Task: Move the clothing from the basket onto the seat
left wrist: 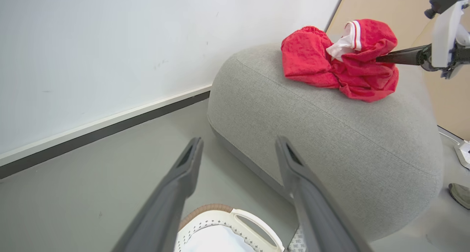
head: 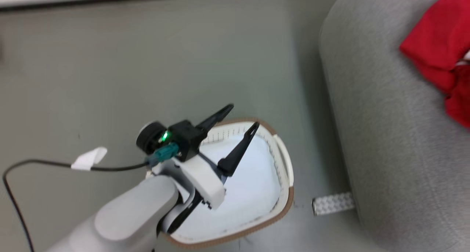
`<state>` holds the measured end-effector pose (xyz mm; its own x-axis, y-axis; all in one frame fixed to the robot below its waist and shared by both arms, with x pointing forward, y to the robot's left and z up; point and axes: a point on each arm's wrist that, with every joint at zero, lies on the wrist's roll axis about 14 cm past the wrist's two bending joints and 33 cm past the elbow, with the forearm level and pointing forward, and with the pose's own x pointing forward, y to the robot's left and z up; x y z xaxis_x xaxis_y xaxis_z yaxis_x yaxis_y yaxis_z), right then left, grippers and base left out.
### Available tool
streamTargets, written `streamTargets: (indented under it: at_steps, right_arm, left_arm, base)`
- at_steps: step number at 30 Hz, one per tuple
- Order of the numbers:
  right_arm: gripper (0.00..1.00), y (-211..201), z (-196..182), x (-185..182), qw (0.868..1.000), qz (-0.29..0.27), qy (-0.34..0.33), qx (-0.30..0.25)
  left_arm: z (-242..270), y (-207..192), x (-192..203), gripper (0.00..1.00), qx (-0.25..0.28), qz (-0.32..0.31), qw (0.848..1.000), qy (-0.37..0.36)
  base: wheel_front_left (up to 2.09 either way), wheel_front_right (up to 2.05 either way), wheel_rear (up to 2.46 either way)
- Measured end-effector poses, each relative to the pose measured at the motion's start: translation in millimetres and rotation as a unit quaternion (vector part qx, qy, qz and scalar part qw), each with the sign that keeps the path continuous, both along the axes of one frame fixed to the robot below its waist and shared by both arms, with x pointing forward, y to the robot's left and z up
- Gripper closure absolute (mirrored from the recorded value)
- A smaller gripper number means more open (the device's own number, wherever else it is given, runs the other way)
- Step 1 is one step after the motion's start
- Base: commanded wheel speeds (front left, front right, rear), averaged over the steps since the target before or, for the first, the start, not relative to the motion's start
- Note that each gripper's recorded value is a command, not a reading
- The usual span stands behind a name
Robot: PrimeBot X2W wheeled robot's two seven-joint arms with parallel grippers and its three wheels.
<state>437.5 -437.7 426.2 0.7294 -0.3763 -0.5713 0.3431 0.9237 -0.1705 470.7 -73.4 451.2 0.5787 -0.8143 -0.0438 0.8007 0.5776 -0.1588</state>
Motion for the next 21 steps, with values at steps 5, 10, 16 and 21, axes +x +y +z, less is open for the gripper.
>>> streamTargets:
  at_steps: [5, 10, 16, 21]
  right_arm:
    - [0.0, -6, 53, -21, 0.999, 0.023, -0.014, -0.029]
    - [0.0, 21, 124, -23, 0.989, 0.082, -0.108, -0.053]
    - [0.0, 72, 194, -28, 0.959, 0.15, -0.237, -0.045]
    - [0.0, 128, 225, -27, 0.918, 0.206, -0.339, -0.011]
  left_arm:
    - [33, 10, -12, 0.0, -0.006, 0.032, 0.999, -0.015]
    - [70, 28, -23, 0.0, -0.02, 0.076, 0.996, -0.041]
    - [111, 70, -31, 0.0, -0.038, 0.157, 0.984, -0.08]
    - [129, 120, -40, 0.0, -0.045, 0.231, 0.966, -0.107]
  base:
    - [0.0, 0.0, 0.0]
    - [0.0, 0.0, 0.0]
    - [0.0, 0.0, 0.0]
    - [0.0, 0.0, 0.0]
